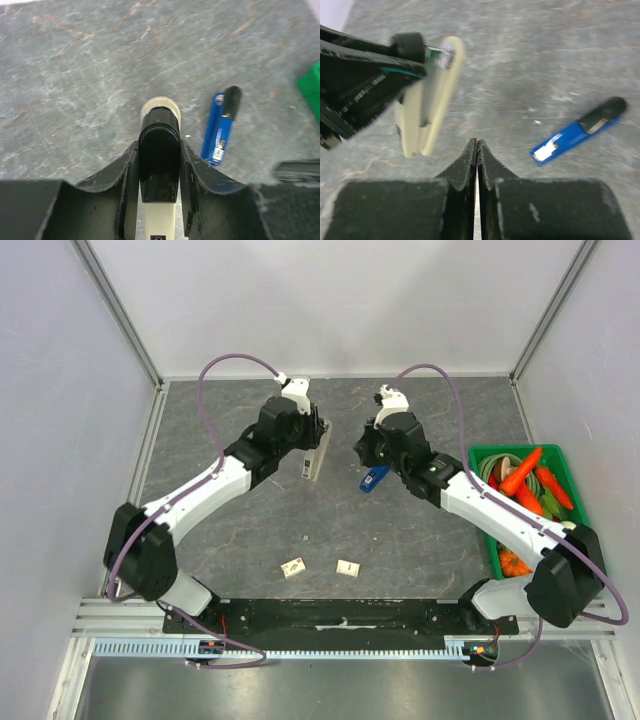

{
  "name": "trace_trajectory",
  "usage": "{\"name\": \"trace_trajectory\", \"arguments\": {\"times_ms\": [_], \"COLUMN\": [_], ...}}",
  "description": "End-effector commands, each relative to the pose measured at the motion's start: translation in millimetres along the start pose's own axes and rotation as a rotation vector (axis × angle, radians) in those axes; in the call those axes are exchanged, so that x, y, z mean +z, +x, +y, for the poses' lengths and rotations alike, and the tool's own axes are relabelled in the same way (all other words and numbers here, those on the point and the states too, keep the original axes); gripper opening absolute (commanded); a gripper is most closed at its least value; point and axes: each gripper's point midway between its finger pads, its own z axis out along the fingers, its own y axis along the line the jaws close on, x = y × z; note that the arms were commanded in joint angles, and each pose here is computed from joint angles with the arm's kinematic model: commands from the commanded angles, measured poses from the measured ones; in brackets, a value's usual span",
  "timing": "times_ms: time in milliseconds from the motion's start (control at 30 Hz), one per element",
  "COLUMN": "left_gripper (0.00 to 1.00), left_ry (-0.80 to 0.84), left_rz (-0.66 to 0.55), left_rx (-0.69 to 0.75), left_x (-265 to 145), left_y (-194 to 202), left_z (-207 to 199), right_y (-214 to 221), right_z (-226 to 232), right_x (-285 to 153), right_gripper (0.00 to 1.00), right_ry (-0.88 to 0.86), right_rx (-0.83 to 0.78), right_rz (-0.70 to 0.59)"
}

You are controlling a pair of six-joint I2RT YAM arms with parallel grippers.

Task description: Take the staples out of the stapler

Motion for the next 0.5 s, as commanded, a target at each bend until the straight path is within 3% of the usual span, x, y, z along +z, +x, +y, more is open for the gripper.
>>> {"name": "trace_trajectory", "arguments": {"times_ms": [0,333,467], "left_gripper": [0.02,0.02,0.02], "left_ry": [-0.145,-0.292,-0.357], "left_rz": [-0.033,0.167,0.237], "left_rx": [0.033,-0.015,0.028], "left_x": [25.5,81.1,91.0], "left_y": [-27.0,30.8,48.4], "left_z": [37.4,131.4,156.6], "right_y": [2.2,13.9,16.2], "right_z": [-51.1,-53.4,-51.4], "right_x": [-13.8,-31.0,-35.4], "right_gripper": [0.08,0.14,0.16], "right_ry": [0.176,0.158,0.141], "right_rx": [-0.019,0.004,0.000], "right_rz": [-0.007,0.003,0.011]}}
